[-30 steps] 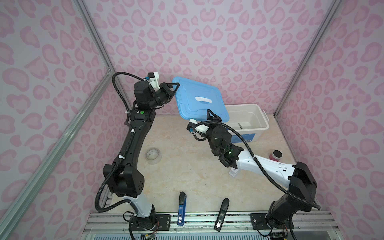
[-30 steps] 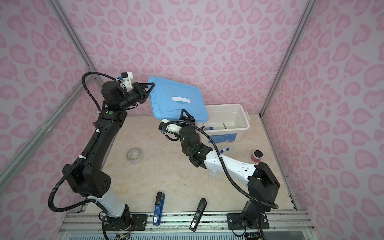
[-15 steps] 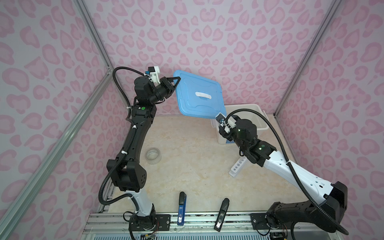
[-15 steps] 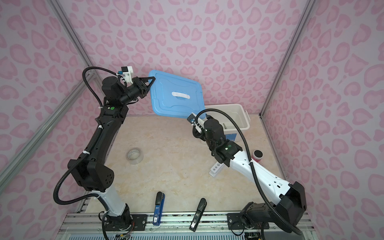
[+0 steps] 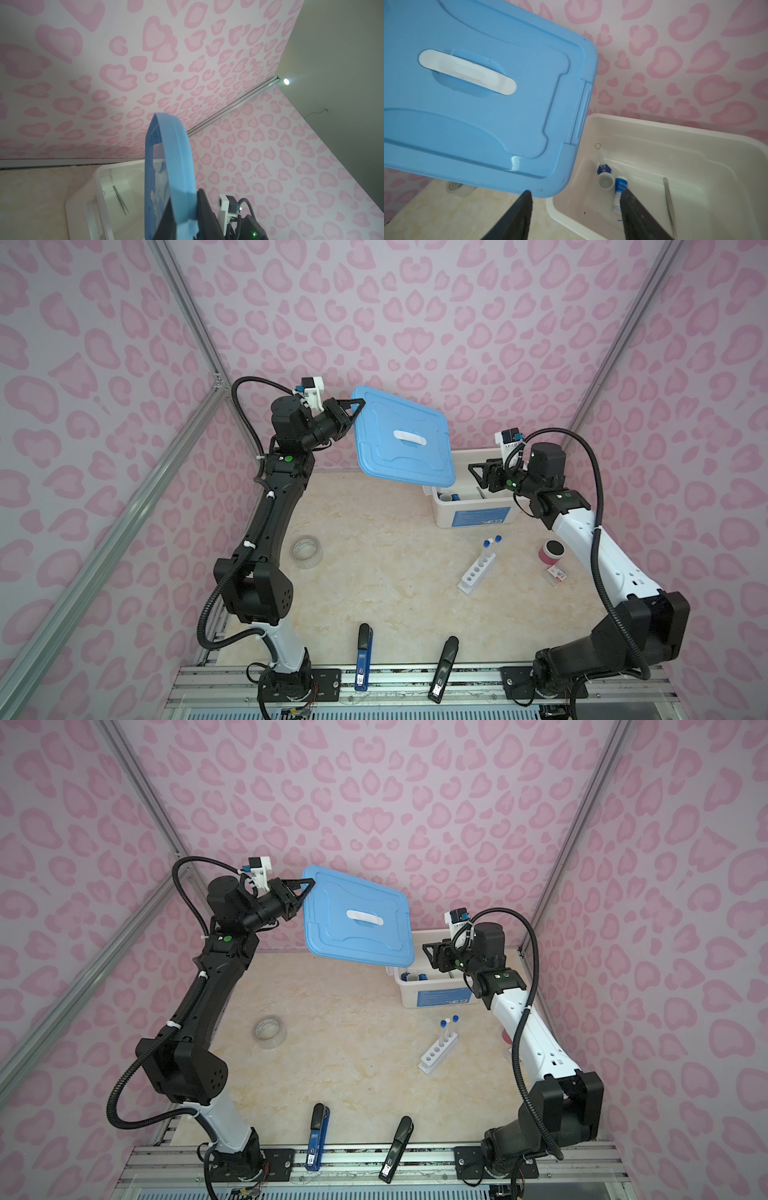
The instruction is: Organize the chemistry lab equipment
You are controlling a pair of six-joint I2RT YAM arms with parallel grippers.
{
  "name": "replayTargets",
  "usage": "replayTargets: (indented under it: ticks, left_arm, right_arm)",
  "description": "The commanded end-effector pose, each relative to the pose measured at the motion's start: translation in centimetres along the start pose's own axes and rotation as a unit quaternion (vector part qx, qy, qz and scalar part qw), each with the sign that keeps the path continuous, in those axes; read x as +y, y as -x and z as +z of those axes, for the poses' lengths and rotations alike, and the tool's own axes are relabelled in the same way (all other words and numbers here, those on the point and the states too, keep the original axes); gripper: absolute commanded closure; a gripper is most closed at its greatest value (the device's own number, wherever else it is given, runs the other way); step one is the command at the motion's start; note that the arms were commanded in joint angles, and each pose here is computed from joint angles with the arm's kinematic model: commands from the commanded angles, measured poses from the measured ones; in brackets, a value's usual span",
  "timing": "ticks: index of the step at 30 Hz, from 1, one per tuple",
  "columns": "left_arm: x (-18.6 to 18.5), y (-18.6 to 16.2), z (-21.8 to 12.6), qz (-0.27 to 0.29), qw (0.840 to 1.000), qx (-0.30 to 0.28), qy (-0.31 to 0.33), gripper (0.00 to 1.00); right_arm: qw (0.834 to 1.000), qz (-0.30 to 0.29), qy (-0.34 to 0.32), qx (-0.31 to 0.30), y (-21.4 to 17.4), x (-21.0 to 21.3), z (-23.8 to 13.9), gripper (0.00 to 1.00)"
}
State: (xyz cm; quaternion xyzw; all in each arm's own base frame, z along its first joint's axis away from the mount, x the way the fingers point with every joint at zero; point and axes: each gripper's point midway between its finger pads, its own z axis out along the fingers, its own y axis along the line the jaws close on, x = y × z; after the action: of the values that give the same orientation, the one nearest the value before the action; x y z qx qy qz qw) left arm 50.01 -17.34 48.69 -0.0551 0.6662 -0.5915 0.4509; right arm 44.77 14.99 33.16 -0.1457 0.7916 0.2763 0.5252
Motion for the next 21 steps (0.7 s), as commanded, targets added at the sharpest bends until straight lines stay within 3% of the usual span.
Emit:
replayTargets:
  ticks: [1,9,21]
  left_arm:
    - [-2.9,0.3,-0.6,0.021,0.999,-0.003,-0.039,0.96]
    - [-4.2,-0.3,-0.9,0.024,0.998,0.008,-0.050,0.96]
    - [-4.9,-0.4,-1.1,0.026,0.998,0.012,-0.057,0.96]
  right_arm:
    - [0.989,0.048,0.142,-0.008,0.8,3.3,0.3,0.34]
    - [0.973,0.102,0.202,-0.042,1.3,0.2,2.2,0.34]
    - [0.937,0.137,0.311,-0.079,2.1,0.3,3.9,0.34]
